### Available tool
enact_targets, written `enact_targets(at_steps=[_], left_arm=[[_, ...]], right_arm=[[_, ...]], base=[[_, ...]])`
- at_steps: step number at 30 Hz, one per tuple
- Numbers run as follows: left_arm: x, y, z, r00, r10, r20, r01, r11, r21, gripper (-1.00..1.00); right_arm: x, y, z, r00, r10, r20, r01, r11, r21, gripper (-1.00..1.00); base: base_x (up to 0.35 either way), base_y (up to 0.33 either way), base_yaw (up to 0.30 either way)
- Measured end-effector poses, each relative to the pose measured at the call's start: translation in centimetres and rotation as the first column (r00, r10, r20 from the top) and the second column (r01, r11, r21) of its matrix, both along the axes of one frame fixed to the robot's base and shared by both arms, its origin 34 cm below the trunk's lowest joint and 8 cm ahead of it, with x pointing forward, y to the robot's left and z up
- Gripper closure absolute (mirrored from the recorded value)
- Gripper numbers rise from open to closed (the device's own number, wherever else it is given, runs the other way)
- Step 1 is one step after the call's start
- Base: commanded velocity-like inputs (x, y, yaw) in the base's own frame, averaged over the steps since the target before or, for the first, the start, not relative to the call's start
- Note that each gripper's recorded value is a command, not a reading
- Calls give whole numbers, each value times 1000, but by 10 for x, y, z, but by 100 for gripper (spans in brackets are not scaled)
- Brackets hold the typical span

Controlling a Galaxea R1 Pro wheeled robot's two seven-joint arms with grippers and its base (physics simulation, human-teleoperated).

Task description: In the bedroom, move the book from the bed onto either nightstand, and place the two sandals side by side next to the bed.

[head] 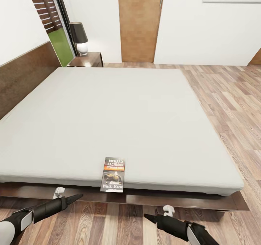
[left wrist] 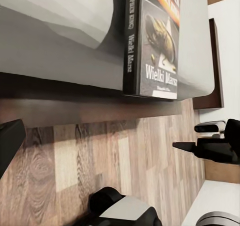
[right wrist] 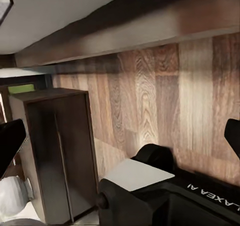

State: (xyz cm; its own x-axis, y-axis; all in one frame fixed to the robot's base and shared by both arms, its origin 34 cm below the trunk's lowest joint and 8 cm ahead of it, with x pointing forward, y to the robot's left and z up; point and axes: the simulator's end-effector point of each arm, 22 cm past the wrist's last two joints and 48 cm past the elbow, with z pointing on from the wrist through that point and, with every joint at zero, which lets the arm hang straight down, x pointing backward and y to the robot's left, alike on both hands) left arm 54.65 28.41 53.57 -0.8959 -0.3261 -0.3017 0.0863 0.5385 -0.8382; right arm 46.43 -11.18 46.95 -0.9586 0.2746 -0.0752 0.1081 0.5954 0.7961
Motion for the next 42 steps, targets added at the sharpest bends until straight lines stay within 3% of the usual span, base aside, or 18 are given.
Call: enact_targets(at_steps=[4,11,18,22,25,35,42], left_arm=[[0,-1,0,1000,-1,0,1,1000,-1,-100],[0,-1,0,1000,-1,0,1,1000,-3,-100],[0,-3,0,1000,-1,0,1,1000,-5,-100],[0,-5,0,1000,-2,0,2,1000,-9,-100],[0,-7,0,1000,-4,0,4,1000,-12,-100],[0,-14,0,1000,-7,0,7,1000,-23,-100],[0,-22,0,1000,-9,0,9,999,-34,-100]], right_arm=[[-7,5,3,996,2,-93,1,999,35,-100],[5,6,11,996,4,-92,0,999,46,-100],[9,17,21,995,6,-98,3,996,94,-100],[15,31,49,996,12,-87,8,974,227,-100],[26,34,64,998,13,-63,5,960,278,-100],[47,32,78,1000,14,4,-14,960,280,-100],[53,32,80,1000,13,17,-18,962,274,-100]], base=[[0,0,0],[0,0,0],[0,0,0],[0,0,0],[0,0,0],[0,0,0],[0,0,0]])
